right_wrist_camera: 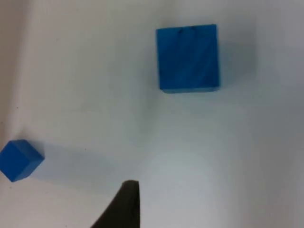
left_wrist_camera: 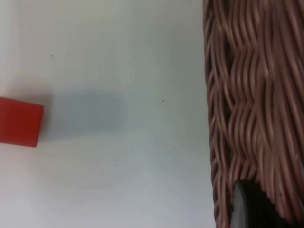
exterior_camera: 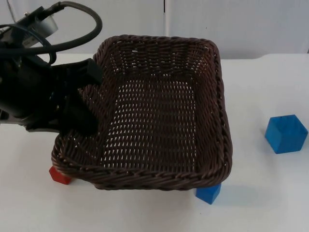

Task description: Pick up the basket with the left hand and place the largest block into the basket with the right hand.

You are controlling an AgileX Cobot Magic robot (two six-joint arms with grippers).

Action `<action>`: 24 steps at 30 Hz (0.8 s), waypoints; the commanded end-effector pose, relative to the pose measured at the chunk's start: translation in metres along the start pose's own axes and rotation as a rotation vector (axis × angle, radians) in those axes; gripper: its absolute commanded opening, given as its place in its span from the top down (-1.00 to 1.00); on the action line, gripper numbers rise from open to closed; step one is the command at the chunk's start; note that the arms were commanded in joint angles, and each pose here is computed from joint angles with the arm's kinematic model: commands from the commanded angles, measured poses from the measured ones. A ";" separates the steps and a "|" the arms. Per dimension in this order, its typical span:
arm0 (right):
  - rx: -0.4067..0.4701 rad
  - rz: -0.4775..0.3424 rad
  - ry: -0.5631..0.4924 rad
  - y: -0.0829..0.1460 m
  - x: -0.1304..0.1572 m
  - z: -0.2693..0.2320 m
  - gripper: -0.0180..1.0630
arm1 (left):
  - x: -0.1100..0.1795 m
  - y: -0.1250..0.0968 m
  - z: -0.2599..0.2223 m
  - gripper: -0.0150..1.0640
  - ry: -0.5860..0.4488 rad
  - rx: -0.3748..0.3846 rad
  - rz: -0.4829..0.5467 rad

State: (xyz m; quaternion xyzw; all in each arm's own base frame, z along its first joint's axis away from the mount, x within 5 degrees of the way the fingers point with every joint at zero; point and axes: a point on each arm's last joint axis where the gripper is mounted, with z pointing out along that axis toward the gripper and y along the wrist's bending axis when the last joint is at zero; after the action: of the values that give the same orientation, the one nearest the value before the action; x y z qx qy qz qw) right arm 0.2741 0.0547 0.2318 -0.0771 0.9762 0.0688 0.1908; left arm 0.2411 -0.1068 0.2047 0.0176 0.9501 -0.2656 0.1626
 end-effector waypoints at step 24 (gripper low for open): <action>0.047 0.020 -0.163 0.004 -0.025 0.119 -0.98 | -0.003 -0.003 -0.003 0.98 -0.039 0.012 -0.011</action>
State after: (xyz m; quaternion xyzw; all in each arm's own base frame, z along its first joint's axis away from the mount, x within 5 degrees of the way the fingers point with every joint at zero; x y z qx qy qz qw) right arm 0.3339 0.0789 0.1379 -0.0529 0.9636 0.0536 0.2565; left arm 0.2417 -0.1068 0.2049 0.0151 0.9496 -0.2660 0.1653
